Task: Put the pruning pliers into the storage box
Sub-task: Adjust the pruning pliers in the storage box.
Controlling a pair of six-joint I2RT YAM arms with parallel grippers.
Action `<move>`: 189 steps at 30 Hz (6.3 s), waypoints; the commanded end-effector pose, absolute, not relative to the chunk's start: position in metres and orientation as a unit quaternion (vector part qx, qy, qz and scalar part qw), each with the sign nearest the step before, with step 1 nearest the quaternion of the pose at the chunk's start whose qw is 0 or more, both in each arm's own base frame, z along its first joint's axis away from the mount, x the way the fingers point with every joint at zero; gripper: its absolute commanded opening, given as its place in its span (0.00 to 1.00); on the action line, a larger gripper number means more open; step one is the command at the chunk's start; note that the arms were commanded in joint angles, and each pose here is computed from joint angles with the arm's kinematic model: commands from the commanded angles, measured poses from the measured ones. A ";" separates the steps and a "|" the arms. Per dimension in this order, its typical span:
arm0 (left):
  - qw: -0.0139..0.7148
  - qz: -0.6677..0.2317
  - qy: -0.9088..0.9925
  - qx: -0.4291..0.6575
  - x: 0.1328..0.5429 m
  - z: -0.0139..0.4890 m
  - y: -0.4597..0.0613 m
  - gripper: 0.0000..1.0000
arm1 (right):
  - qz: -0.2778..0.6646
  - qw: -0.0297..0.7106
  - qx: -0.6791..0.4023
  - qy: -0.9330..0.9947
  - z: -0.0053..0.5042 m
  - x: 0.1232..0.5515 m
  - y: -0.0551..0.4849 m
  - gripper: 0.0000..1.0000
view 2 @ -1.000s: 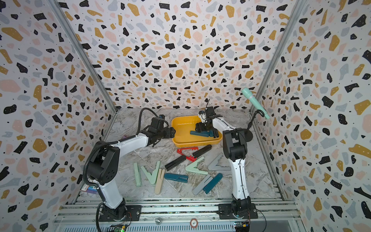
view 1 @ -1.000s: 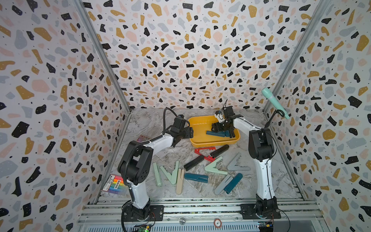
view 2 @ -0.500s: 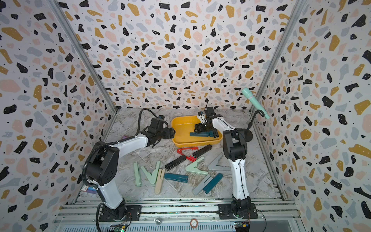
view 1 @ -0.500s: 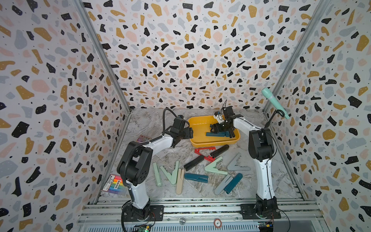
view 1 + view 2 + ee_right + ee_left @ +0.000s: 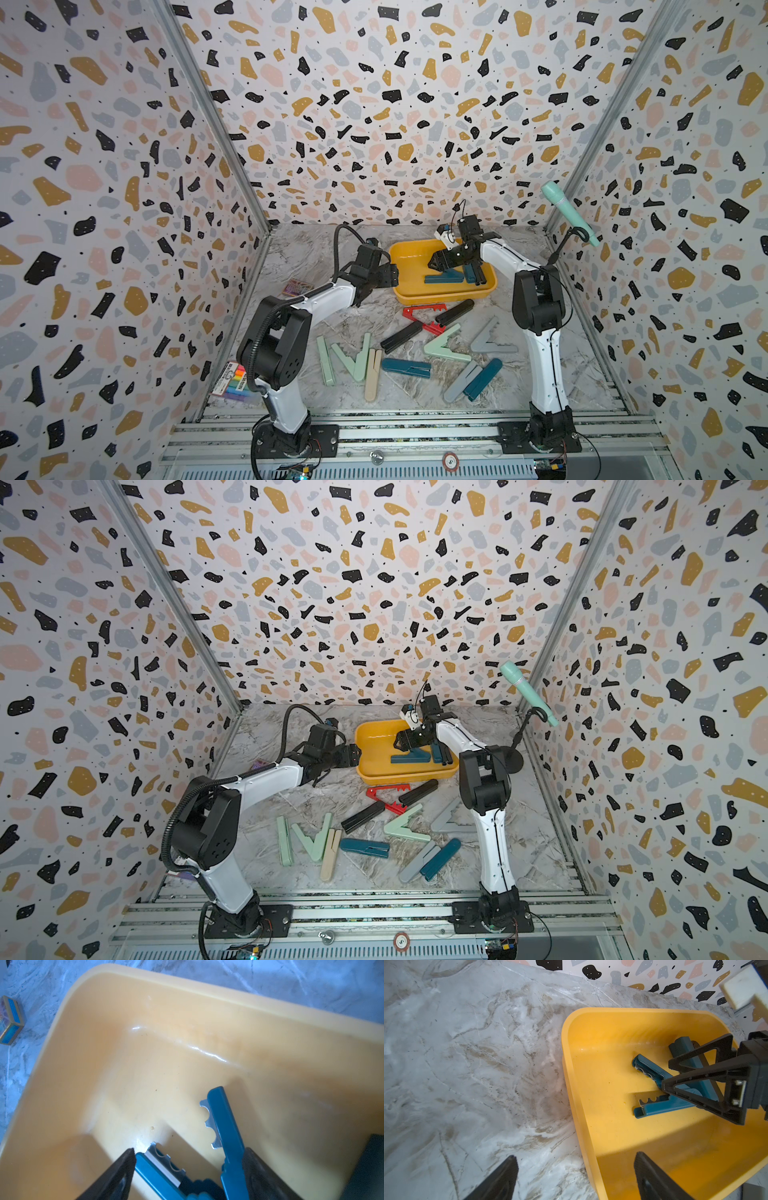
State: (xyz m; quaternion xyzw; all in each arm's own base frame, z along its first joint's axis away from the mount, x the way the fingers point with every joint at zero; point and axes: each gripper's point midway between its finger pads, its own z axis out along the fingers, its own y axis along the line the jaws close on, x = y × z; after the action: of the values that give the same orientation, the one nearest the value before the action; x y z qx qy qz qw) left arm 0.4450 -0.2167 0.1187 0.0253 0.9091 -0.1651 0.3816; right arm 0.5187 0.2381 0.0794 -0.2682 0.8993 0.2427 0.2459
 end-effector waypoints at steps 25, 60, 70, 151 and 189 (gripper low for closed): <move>0.394 -0.176 0.902 0.023 0.447 0.125 -0.218 0.87 | 0.092 0.254 -0.524 0.808 0.063 0.499 0.239 1.00; 0.393 -0.176 0.902 0.026 0.445 0.121 -0.218 0.87 | 0.111 0.273 -0.415 0.861 0.084 0.526 0.251 0.76; 0.395 -0.178 0.901 0.027 0.443 0.119 -0.217 0.87 | 0.064 0.305 -0.307 0.899 0.121 0.544 0.222 0.99; 0.431 -0.032 0.900 -0.062 0.378 0.133 -0.107 0.93 | 0.033 0.272 -0.029 0.961 0.053 0.568 0.145 0.41; 0.413 -0.007 0.879 -0.239 0.282 0.104 -0.047 0.91 | 0.075 0.426 -0.038 0.901 0.197 0.560 0.160 0.69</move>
State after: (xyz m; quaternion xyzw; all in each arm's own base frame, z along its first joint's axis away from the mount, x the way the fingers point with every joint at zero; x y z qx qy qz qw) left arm 0.3001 -0.0593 0.1189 -0.1939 0.8827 -0.0150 0.4278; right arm 0.5649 0.1584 0.1730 -0.0318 0.9136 0.0679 0.3997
